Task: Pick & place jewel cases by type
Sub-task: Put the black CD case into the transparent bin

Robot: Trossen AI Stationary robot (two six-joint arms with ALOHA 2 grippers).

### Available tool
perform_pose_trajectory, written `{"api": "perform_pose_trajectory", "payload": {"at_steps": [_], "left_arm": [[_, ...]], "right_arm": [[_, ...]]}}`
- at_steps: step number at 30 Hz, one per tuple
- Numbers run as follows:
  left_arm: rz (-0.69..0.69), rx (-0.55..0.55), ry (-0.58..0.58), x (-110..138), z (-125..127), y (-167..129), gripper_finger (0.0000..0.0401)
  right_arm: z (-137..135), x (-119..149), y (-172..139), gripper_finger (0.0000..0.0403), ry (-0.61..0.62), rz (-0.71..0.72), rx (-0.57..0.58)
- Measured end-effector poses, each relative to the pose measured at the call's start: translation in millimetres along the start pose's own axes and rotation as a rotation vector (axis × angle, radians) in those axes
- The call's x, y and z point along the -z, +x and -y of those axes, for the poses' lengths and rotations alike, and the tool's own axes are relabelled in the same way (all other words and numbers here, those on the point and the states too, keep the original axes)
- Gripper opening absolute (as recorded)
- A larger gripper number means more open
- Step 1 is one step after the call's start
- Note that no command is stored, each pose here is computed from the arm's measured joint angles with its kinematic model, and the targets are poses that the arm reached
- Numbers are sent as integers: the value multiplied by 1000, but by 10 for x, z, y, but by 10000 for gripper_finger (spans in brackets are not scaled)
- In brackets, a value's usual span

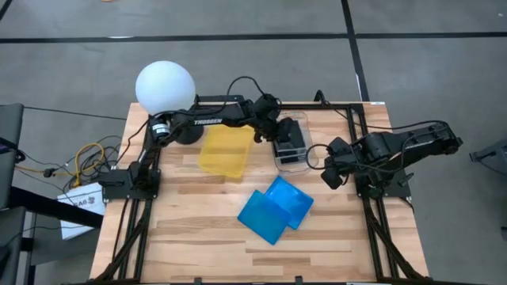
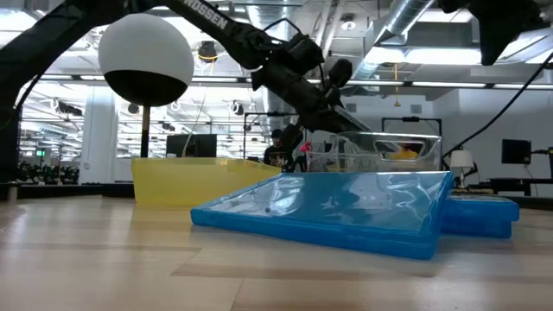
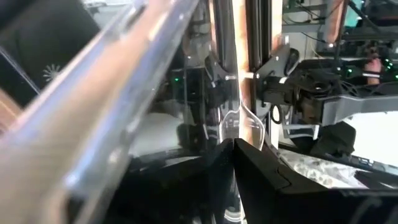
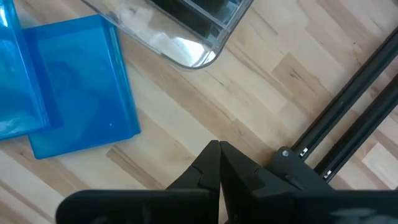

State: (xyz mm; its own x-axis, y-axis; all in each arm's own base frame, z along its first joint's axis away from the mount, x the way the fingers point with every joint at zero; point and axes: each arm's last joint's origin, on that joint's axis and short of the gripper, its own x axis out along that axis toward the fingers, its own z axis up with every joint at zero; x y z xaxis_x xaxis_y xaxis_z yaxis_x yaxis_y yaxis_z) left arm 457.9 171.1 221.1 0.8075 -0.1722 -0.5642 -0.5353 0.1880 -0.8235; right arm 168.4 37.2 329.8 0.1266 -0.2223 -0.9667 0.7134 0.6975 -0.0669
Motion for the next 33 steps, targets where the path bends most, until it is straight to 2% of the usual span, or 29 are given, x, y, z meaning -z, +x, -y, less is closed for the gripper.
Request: {"api": "perform_pose_trajectory", "payload": {"at_steps": [10,20,29,33], "left_arm": [[-23,-32,-55,-29,-131,97,83],[-2,5,-7,-60,-94,86,85],[-31,16,17,-54,-94,84,147],[-32,13,7,-54,-98,83,162]], "right_arm": [[-2,-6,-1,0,0,15,3],[-6,-9,-1,0,-16,18,-1],[-16,-14,-1,0,-13,23,-11],[-27,-21,-1,0,-10,30,-22]]}}
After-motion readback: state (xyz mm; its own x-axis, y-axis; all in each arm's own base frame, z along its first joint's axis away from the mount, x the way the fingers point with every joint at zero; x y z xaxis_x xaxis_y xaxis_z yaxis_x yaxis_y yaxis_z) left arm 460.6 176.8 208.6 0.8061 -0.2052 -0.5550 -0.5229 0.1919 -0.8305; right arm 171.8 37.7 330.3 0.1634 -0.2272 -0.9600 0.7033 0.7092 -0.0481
